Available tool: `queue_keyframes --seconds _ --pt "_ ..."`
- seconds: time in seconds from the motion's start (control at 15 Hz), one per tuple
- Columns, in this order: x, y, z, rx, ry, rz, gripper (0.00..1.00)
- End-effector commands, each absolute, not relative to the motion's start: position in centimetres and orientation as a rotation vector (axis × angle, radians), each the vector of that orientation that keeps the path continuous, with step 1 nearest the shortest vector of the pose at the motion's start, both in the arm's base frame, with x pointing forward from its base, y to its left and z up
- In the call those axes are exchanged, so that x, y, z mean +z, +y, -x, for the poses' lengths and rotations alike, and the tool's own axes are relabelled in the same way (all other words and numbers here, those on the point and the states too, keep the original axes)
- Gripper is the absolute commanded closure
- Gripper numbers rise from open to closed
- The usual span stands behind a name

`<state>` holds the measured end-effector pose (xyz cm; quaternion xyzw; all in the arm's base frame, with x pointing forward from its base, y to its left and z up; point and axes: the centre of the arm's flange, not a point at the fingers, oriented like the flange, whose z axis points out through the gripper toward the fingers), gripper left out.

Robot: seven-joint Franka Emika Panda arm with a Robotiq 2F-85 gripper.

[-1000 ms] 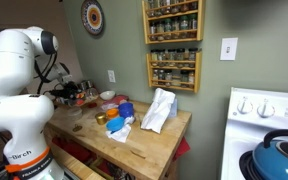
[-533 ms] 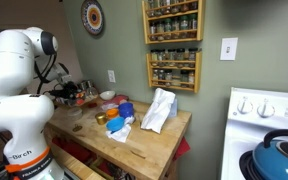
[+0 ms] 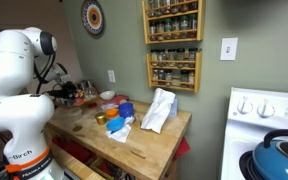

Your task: Transfer the contents of the labeled plastic bottle to the plastic bowl

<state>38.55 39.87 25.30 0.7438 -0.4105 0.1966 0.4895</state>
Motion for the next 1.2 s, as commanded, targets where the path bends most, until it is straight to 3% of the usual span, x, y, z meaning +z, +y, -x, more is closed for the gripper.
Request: queue_keyframes --seconds 0.0,1.13 --pt "25.2 40.0 -38.8 0.474 -0.992 -1.801 0.37" --pt "27.7 35.8 -42.9 0.227 -0.912 -2.143 0.37"
